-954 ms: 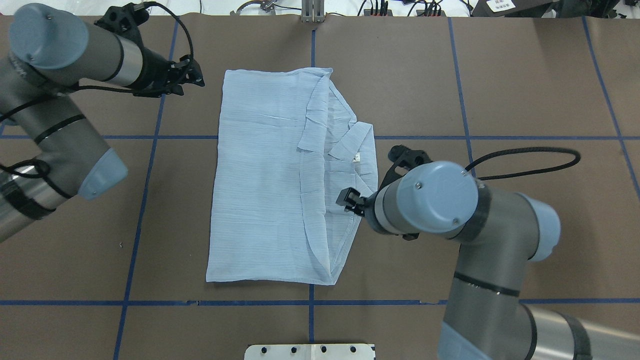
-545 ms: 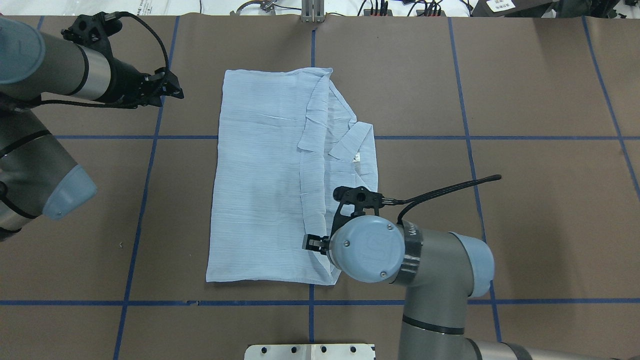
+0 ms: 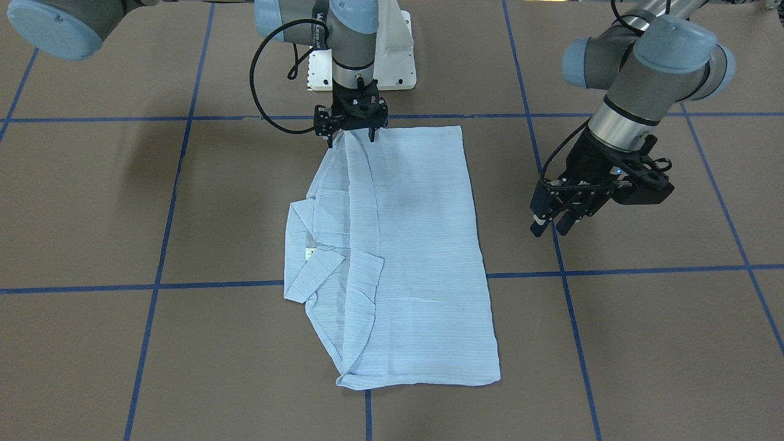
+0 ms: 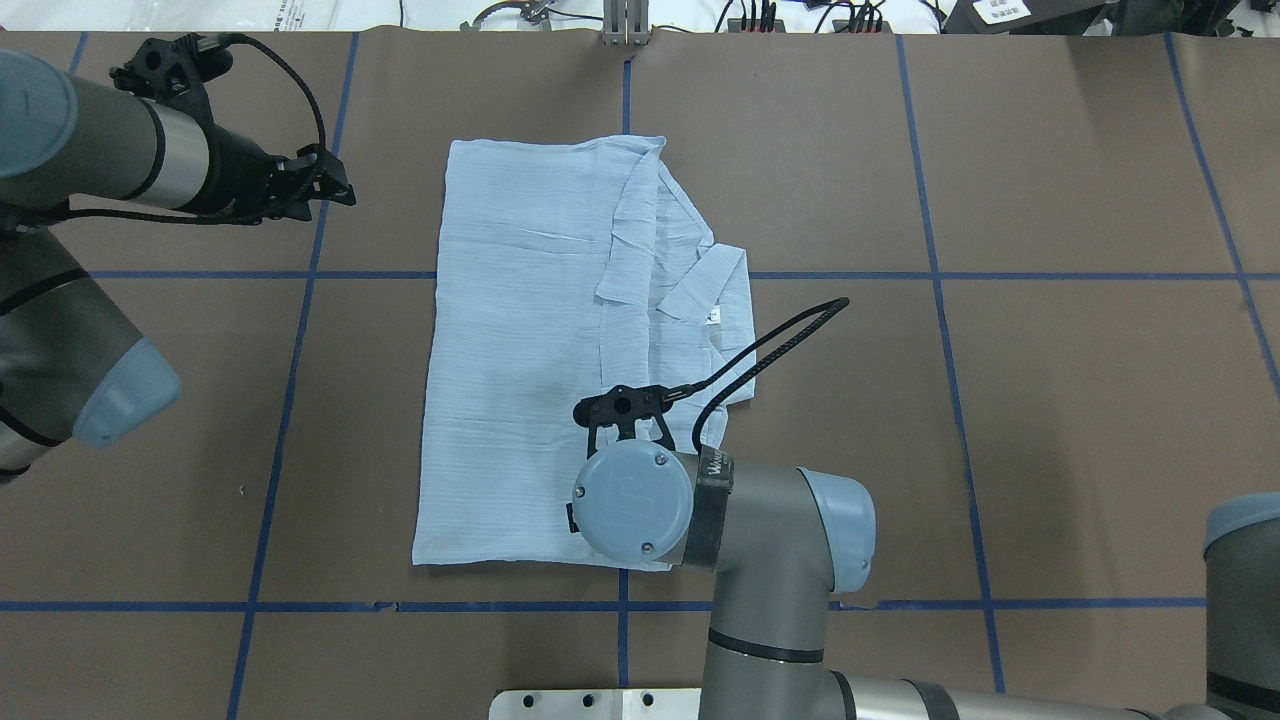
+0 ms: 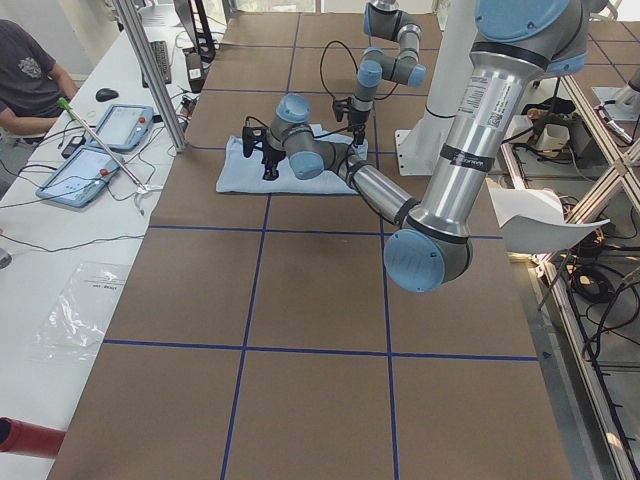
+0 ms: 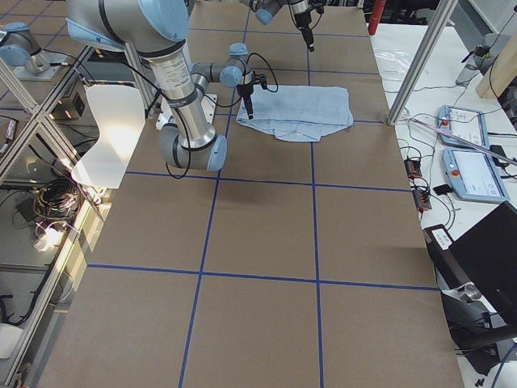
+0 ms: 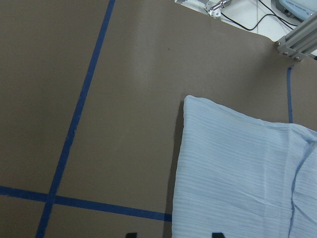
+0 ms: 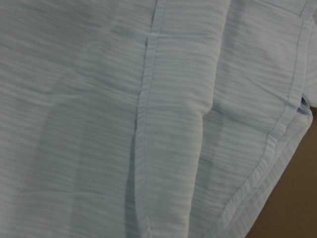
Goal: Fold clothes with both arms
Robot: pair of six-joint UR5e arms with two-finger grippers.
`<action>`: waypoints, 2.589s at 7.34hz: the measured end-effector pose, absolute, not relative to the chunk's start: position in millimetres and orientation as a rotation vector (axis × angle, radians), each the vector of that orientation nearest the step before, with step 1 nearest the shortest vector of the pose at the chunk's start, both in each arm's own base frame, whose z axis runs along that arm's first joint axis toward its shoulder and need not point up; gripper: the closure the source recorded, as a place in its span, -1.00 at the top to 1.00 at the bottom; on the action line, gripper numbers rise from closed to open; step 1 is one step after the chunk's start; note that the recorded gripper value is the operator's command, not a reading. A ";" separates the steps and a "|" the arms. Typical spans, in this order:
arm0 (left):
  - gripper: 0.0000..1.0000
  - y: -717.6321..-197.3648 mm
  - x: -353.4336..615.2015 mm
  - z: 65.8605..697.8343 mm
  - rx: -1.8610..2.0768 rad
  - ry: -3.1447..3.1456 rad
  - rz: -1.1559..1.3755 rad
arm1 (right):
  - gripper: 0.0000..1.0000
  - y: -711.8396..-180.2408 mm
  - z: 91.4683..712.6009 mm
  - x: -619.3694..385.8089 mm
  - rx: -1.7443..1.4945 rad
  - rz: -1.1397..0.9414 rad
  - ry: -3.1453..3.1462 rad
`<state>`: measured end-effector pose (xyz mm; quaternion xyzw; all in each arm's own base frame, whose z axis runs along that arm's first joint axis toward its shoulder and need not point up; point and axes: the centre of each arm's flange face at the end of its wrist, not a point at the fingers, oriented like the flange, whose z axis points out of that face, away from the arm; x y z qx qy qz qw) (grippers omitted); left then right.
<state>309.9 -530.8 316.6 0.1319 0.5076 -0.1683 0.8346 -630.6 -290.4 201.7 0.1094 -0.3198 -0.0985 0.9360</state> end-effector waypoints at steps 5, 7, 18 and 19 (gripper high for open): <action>0.20 -529.9 310.6 315.3 0.278 1.078 -0.355 | 1.00 -287.1 255.5 -588.9 0.201 -0.329 -0.498; 0.20 -529.8 310.9 309.7 0.283 1.086 -0.352 | 1.00 -279.3 280.7 -543.5 0.200 -0.341 -0.480; 0.20 -524.5 302.5 298.8 0.297 1.106 -0.352 | 1.00 -411.4 235.2 -618.5 0.279 -0.205 -0.571; 0.20 -524.2 302.0 297.9 0.298 1.108 -0.353 | 1.00 -419.4 256.4 -599.3 0.275 -0.220 -0.556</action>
